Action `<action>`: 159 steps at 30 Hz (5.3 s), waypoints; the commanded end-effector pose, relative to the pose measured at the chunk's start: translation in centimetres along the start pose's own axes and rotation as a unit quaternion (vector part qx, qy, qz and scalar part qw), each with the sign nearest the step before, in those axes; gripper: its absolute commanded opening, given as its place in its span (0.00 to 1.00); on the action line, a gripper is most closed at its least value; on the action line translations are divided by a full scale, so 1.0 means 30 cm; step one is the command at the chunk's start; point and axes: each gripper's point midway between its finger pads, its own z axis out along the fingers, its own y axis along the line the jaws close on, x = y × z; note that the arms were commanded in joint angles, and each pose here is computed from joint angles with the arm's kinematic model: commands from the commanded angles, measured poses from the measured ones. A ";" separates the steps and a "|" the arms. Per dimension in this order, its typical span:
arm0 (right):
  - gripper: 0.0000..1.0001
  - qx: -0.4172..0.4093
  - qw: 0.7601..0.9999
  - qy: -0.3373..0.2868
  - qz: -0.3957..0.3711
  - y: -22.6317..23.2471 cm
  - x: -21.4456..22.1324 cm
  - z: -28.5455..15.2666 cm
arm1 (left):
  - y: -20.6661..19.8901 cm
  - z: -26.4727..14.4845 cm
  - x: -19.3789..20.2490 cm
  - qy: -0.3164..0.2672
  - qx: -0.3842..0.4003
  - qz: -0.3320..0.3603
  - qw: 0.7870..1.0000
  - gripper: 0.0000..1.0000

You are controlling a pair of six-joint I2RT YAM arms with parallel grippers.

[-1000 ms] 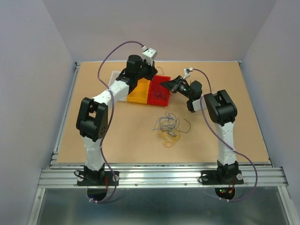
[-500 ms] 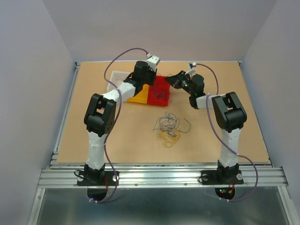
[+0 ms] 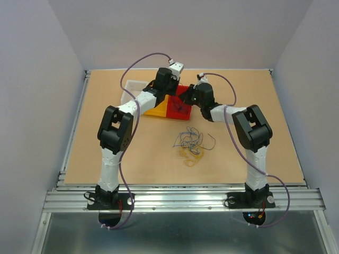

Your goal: Untangle the cables

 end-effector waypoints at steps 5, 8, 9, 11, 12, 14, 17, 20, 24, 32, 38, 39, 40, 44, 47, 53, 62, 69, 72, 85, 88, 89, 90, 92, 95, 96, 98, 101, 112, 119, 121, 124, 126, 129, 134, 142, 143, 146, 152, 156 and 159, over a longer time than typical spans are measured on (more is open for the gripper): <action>0.26 0.030 0.998 -0.032 -0.050 0.062 -0.100 0.022 | -0.018 0.009 -0.045 0.000 -0.039 0.026 0.999 0.00; 0.34 0.037 0.997 -0.051 -0.053 0.061 -0.119 -0.001 | -0.006 0.010 -0.039 0.004 -0.049 0.029 0.998 0.00; 0.34 0.036 0.996 -0.055 -0.055 0.065 -0.129 -0.007 | -0.003 0.010 -0.039 0.004 -0.051 0.029 0.998 0.00; 0.34 0.037 0.996 -0.058 -0.057 0.070 -0.133 -0.020 | -0.002 0.010 -0.037 0.004 -0.052 0.029 0.998 0.00; 0.34 0.041 0.995 -0.065 -0.059 0.072 -0.147 -0.034 | -0.002 0.010 -0.035 0.005 -0.052 0.030 0.998 0.00; 0.34 0.045 0.994 -0.074 -0.062 0.085 -0.171 -0.061 | -0.002 0.010 -0.035 0.005 -0.052 0.030 0.998 0.00; 0.38 0.059 0.993 -0.082 -0.065 0.077 -0.176 -0.097 | -0.001 0.017 -0.027 0.008 -0.052 0.031 0.998 0.00; 0.40 0.070 0.991 -0.091 -0.069 0.072 -0.192 -0.143 | -0.006 0.026 -0.019 0.012 -0.047 0.031 0.998 0.00; 0.40 0.081 0.989 -0.098 -0.076 0.064 -0.205 -0.177 | -0.019 0.046 0.010 0.027 -0.035 0.035 0.998 0.00; 0.40 0.091 0.988 -0.100 -0.071 0.048 -0.200 -0.190 | -0.028 0.083 0.056 0.061 -0.039 0.051 0.996 0.00; 0.38 0.132 0.981 -0.130 -0.061 0.005 -0.235 -0.272 | -0.058 0.115 0.116 0.091 -0.038 0.065 0.993 0.07; 0.38 0.134 0.979 -0.139 -0.062 0.011 -0.254 -0.293 | -0.066 0.119 0.133 0.099 -0.044 0.072 0.992 0.08; 0.38 0.138 0.979 -0.138 -0.063 0.002 -0.248 -0.308 | -0.070 0.123 0.133 0.099 -0.045 0.078 0.991 0.10; 0.38 0.142 0.977 -0.144 -0.068 -0.004 -0.259 -0.354 | -0.065 0.125 0.136 0.100 -0.052 0.079 0.990 0.16; 0.38 0.151 0.975 -0.148 -0.066 -0.024 -0.268 -0.381 | -0.061 0.117 0.120 0.096 -0.059 0.077 0.991 0.21; 0.38 0.161 0.973 -0.154 -0.061 -0.057 -0.281 -0.416 | -0.053 0.078 0.067 0.075 -0.063 0.074 0.992 0.32; 0.37 0.171 0.972 -0.149 -0.063 -0.099 -0.285 -0.392 | -0.044 -0.008 -0.044 0.040 -0.068 0.066 0.995 0.41; 0.40 0.152 0.975 -0.146 -0.066 -0.084 -0.291 -0.321 | -0.033 -0.080 -0.123 0.012 -0.066 0.060 0.996 0.43; 0.40 0.143 0.977 -0.142 -0.067 -0.081 -0.285 -0.282 | -0.023 -0.108 -0.149 0.004 -0.071 0.062 0.996 0.44; 0.54 0.140 0.974 -0.161 -0.071 -0.075 -0.353 -0.134 | -0.006 -0.259 -0.235 0.003 -0.055 0.079 0.995 0.45; 0.53 0.154 0.974 -0.154 -0.069 -0.099 -0.345 -0.096 | -0.001 -0.291 -0.233 0.013 -0.056 0.085 0.995 0.45; 0.53 0.159 0.973 -0.152 -0.067 -0.105 -0.342 -0.089 | 0.001 -0.300 -0.226 0.016 -0.057 0.088 0.994 0.45; 0.53 0.163 0.972 -0.153 -0.066 -0.110 -0.346 -0.075 | 0.004 -0.315 -0.210 0.018 -0.058 0.090 0.994 0.45; 0.52 0.183 0.970 -0.149 -0.063 -0.142 -0.337 -0.068 | 0.001 -0.329 -0.193 0.018 -0.054 0.091 0.994 0.45; 0.47 0.188 0.969 -0.149 -0.064 -0.152 -0.333 -0.052 | -0.020 -0.346 -0.158 0.023 -0.037 0.090 0.995 0.45; 0.45 0.190 0.968 -0.148 -0.064 -0.157 -0.331 -0.049 | -0.024 -0.354 -0.157 0.023 -0.033 0.090 0.995 0.45; 0.44 0.189 0.969 -0.146 -0.066 -0.161 -0.326 -0.034 | -0.034 -0.355 -0.143 0.029 -0.022 0.091 0.995 0.45; 0.43 0.188 0.969 -0.144 -0.068 -0.167 -0.321 -0.019 | -0.066 -0.350 -0.074 0.056 0.008 0.094 0.994 0.45; 0.01 0.174 0.972 -0.130 -0.090 -0.135 -0.299 -0.006 | -0.104 -0.293 0.050 0.098 0.038 0.090 0.990 0.43; 0.01 0.164 0.970 -0.139 -0.114 -0.058 -0.286 -0.039 | -0.134 -0.250 0.108 0.119 0.055 0.088 0.987 0.36; 0.01 0.157 0.971 -0.142 -0.115 -0.035 -0.284 -0.045 | -0.140 -0.240 0.131 0.128 0.059 0.087 0.986 0.35; 0.01 0.148 0.972 -0.140 -0.117 -0.017 -0.271 -0.056 | -0.133 -0.224 0.148 0.135 0.054 0.087 0.986 0.34; 0.01 0.144 0.973 -0.136 -0.119 -0.008 -0.250 -0.060 | -0.136 -0.214 0.159 0.139 0.056 0.087 0.985 0.31; 0.01 0.134 0.975 -0.136 -0.115 0.007 -0.246 -0.069 | -0.133 -0.201 0.168 0.143 0.054 0.087 0.984 0.25; 0.01 0.123 0.980 -0.124 -0.095 0.004 -0.204 -0.091 | -0.095 -0.174 0.166 0.132 0.039 0.074 0.988 0.04; 0.01 0.133 0.979 -0.137 -0.067 -0.002 -0.209 -0.154 | -0.032 -0.128 0.127 0.094 0.042 0.025 0.994 0.00; 0.01 0.132 0.980 -0.137 -0.064 -0.004 -0.204 -0.160 | -0.037 -0.120 0.124 0.091 0.044 0.022 0.995 0.00; 0.01 0.117 0.982 -0.134 -0.062 0.015 -0.200 -0.159 | -0.054 -0.074 0.112 0.093 0.048 0.015 0.994 0.00; 0.00 0.088 0.988 -0.113 -0.062 0.040 -0.166 -0.129 | -0.089 -0.004 0.150 0.112 0.048 0.017 0.992 0.00; 0.01 0.088 0.989 -0.107 -0.055 0.031 -0.146 -0.118 | -0.091 0.012 0.162 0.115 0.045 0.016 0.992 0.05; 0.01 0.101 0.987 -0.114 -0.052 0.012 -0.149 -0.129 | -0.086 -0.013 0.130 0.101 0.042 0.015 0.994 0.22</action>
